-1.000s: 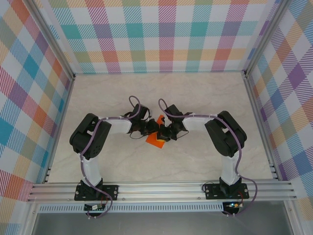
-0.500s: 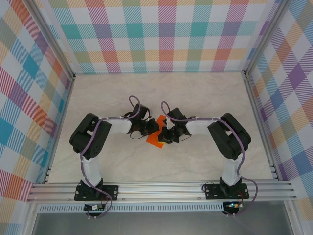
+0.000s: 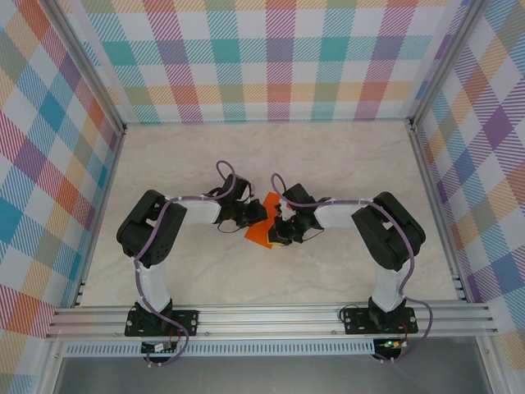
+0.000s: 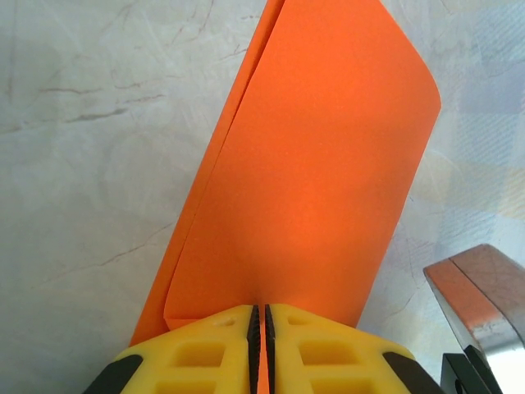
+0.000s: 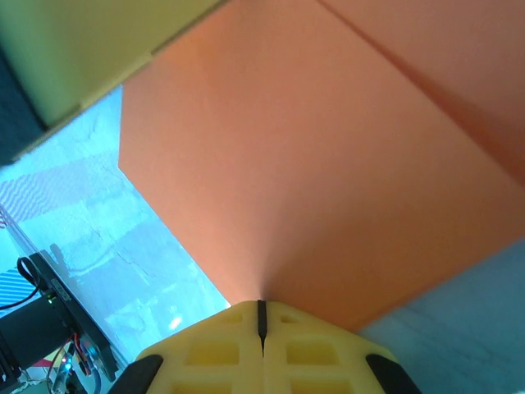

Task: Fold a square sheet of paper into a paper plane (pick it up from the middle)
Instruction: Fold the triangle a second time at the center of the table.

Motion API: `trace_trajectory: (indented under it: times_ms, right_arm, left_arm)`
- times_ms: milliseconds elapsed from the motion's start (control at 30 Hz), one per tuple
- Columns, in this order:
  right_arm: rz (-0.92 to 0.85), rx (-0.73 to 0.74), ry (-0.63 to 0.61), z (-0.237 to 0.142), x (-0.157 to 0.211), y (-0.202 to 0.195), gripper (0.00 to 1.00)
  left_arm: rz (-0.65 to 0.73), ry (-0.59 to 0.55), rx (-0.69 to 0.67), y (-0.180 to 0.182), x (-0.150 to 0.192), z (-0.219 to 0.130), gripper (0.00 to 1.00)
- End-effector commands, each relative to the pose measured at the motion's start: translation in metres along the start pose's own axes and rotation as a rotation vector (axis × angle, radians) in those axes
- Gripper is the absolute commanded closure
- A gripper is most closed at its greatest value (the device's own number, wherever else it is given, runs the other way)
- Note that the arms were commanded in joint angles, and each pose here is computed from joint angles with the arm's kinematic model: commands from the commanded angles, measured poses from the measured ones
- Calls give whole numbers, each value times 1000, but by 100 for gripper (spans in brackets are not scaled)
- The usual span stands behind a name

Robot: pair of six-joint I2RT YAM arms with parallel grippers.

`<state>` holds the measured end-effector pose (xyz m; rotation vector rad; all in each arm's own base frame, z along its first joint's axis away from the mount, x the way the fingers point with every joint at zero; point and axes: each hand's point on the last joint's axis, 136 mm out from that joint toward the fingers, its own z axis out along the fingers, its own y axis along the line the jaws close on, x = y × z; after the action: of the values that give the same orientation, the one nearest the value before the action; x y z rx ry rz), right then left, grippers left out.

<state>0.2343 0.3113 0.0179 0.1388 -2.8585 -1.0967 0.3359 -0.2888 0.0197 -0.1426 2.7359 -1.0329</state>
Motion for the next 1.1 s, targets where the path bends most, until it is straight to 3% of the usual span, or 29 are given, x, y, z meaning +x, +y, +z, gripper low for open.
trace_trajectory:
  times_ms: [0, 233, 633, 900, 1067]
  right_arm:
    - [-4, 11, 26, -10, 14, 4, 96]
    - [1, -9, 45, -6, 15, 9, 95]
    - [58, 137, 105, 10, 36, -36, 95]
    - [-19, 91, -28, -17, 4, 3, 94]
    - [4, 41, -79, -14, -24, 20, 94]
  left_arm:
    - [-42, 36, -134, 40, 19, 13, 86]
    - [-37, 34, -127, 37, 18, 12, 86]
    - [-32, 34, -126, 36, 18, 10, 86]
    - [-31, 32, -122, 34, 19, 8, 86]
    - [-30, 28, -123, 34, 18, 7, 86]
